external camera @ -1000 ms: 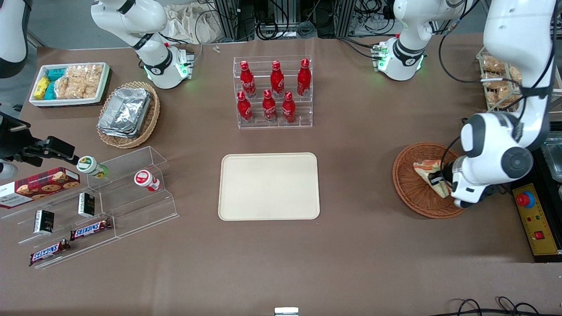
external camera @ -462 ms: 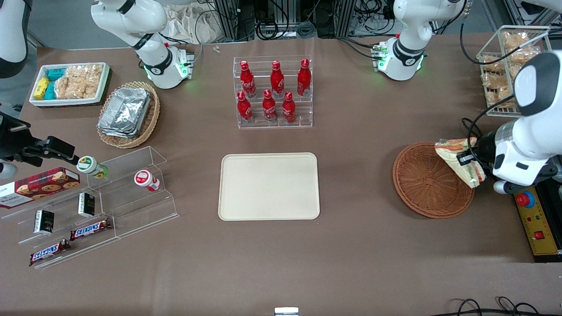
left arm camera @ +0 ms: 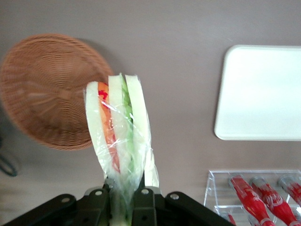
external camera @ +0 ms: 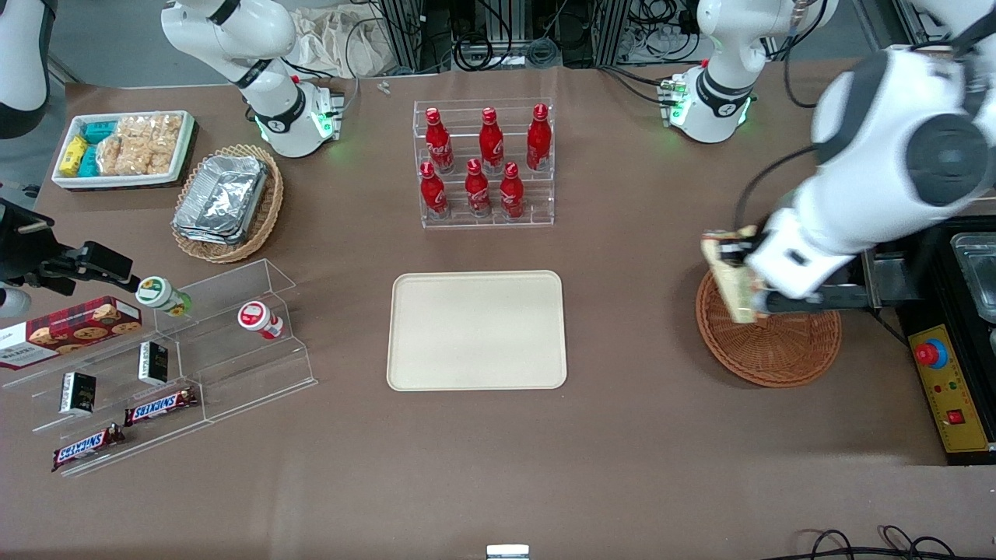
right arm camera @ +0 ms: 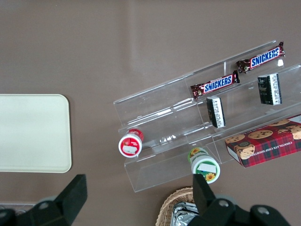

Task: Place sandwich from basket to tray
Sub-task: 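Lift the sandwich out of the basket and carry it toward the tray, then lower the sandwich onto the cream tray and open the left gripper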

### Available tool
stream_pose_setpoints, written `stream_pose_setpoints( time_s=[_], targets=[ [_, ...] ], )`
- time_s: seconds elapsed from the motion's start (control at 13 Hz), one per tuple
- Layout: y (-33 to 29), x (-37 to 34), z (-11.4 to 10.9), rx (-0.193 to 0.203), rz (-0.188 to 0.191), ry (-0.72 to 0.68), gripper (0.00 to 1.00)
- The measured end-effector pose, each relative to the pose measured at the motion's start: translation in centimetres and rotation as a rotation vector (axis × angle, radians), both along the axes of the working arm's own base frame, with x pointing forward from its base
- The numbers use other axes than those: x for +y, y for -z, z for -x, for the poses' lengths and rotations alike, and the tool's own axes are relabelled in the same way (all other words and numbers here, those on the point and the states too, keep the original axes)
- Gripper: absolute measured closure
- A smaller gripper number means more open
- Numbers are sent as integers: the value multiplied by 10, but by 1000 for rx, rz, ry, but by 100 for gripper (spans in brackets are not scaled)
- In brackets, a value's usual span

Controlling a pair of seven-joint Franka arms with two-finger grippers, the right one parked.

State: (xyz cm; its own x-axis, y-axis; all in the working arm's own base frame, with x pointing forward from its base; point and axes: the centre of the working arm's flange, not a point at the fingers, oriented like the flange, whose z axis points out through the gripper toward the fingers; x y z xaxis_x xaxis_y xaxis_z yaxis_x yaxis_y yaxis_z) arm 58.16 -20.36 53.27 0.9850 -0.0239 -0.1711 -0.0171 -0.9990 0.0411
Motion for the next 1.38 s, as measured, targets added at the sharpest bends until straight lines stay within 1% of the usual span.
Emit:
stream_pose_setpoints(
  time_s=[0.08, 0.15, 0.23, 0.38, 0.46, 0.62, 0.85, 0.92, 1.0, 1.08, 1.15, 1.23, 1.31, 1.38],
  targets=[
    [10, -31, 3, -9, 20, 49, 81],
    [23, -61, 6, -21, 33, 87, 81],
    [40, -90, 9, -35, 34, 113, 82],
    [83, -143, 12, -72, 21, 136, 84],
    [110, -165, 14, -81, 21, 148, 84],
    [165, -200, 18, -70, 42, 171, 86],
    [228, -220, 15, -60, 89, 173, 86],
    [244, -225, 15, -61, 98, 178, 86],
    [257, -230, 16, -65, 99, 186, 86],
    [269, -232, 17, -61, 98, 187, 85],
    [278, -234, 19, -53, 97, 183, 81],
    [283, -237, 20, -52, 101, 179, 75],
    [287, -240, 22, -55, 105, 177, 74],
    [288, -241, 22, -55, 106, 170, 67]
  ],
)
